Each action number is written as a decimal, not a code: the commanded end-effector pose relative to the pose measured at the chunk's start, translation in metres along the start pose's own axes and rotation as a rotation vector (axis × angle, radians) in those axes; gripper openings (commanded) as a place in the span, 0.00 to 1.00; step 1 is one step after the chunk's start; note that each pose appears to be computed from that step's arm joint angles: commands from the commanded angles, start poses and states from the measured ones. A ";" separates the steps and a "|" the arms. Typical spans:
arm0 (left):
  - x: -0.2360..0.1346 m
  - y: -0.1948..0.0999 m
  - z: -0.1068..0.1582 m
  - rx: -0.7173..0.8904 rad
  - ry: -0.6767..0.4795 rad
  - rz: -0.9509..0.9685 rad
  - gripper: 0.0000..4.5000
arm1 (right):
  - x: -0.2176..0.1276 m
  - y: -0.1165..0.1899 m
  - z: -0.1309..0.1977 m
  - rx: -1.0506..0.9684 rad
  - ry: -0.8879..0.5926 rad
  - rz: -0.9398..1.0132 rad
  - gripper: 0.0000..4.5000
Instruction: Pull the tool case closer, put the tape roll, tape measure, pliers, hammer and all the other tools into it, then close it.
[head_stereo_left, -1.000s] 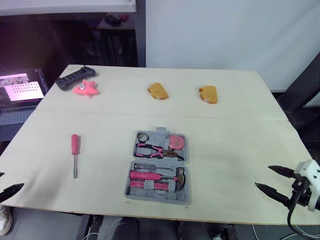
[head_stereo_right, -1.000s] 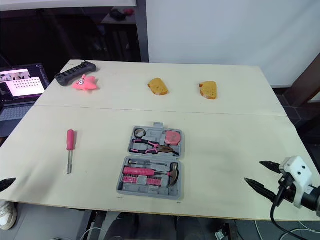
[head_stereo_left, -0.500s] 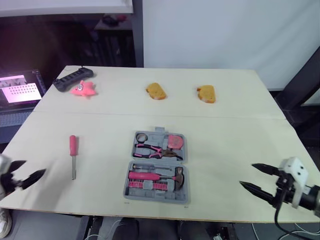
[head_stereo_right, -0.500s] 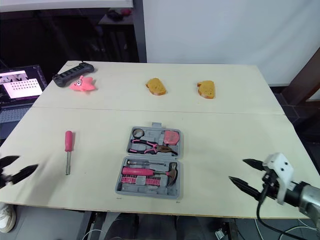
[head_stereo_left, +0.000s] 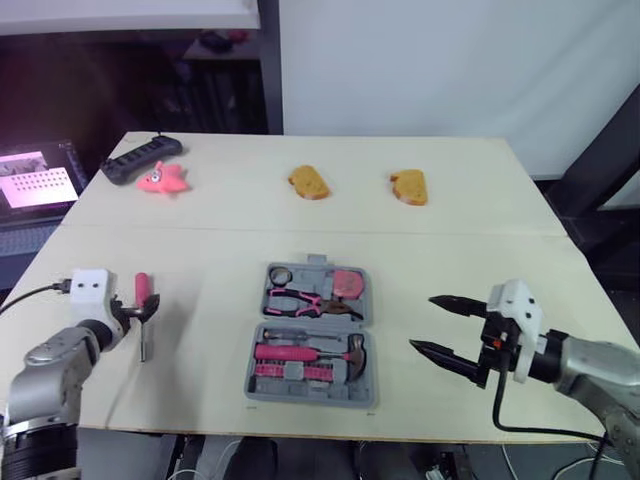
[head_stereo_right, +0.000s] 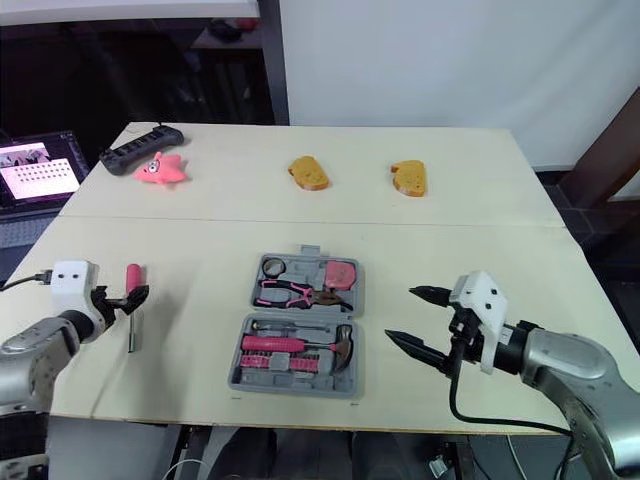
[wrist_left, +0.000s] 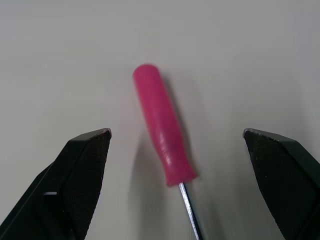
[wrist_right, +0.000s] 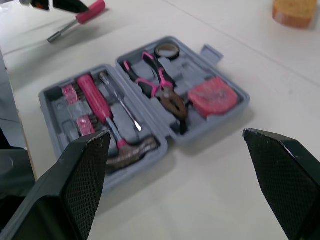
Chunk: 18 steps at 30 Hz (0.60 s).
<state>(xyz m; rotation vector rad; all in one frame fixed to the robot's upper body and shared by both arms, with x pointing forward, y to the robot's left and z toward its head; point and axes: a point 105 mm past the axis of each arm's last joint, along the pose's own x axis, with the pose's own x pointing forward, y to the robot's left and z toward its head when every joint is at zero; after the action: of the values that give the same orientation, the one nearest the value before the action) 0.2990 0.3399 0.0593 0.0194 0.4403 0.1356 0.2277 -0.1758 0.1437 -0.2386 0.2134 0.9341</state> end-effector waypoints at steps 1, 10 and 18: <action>0.004 0.004 -0.003 -0.007 0.016 0.047 0.99 | 0.001 0.001 0.012 -0.030 -0.013 0.014 1.00; 0.019 -0.023 -0.018 -0.034 0.049 -0.035 0.12 | 0.001 -0.001 0.015 -0.042 0.007 0.018 1.00; 0.018 -0.025 -0.018 -0.004 0.023 -0.057 0.09 | 0.001 -0.001 0.013 -0.040 0.019 0.013 1.00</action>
<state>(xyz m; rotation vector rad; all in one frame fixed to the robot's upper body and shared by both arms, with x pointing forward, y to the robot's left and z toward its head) 0.3121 0.3238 0.0381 -0.0152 0.4531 0.1092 0.2331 -0.1758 0.1499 -0.2564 0.2383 0.9344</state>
